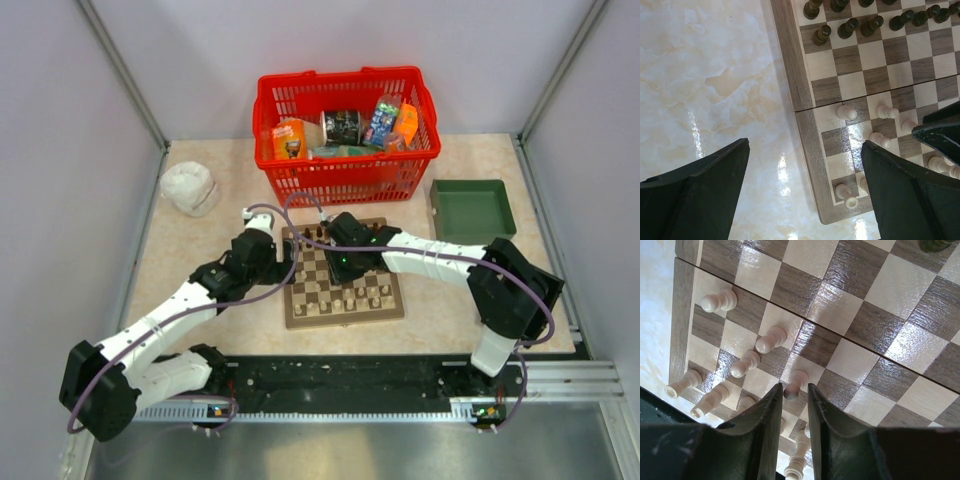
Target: Set up the chess pieces on the board
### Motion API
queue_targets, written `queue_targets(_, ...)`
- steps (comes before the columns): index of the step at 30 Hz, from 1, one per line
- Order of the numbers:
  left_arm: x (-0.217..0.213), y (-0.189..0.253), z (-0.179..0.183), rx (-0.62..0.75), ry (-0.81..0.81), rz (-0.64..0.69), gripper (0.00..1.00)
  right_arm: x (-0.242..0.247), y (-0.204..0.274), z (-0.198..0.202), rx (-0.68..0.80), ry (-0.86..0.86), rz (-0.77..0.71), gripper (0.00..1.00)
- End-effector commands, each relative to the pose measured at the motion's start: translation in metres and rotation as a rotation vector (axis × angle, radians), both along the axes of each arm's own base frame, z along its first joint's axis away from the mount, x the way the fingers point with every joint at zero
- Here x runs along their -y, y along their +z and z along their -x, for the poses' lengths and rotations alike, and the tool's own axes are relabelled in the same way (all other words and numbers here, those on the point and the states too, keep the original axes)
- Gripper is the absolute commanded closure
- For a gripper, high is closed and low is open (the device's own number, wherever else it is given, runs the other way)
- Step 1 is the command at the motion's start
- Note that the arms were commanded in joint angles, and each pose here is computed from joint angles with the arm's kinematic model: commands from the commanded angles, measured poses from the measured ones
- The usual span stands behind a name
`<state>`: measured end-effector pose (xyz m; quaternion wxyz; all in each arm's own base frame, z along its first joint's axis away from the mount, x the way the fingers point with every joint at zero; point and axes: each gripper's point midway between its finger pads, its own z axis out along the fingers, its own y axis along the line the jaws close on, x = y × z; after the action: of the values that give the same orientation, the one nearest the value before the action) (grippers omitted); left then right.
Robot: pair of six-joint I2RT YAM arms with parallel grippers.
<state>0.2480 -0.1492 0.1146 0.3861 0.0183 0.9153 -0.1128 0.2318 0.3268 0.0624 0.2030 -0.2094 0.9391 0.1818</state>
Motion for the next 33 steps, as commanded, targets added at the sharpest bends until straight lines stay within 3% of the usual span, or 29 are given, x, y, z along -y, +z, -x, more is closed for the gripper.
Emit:
queue_targets(1,-0.001,0.005,-0.004,0.033,0.011,0.017,0.01,-0.018,0.015,-0.007,0.036,0.020,-0.049,0.74)
queue_targets(8,-0.002,0.004,-0.003,0.033,0.014,0.018,0.01,-0.020,0.015,-0.001,0.028,0.035,-0.050,0.79)
queue_targets(33,0.000,0.001,-0.002,0.024,0.005,0.029,0.01,-0.009,0.019,0.025,0.002,0.055,-0.024,0.79)
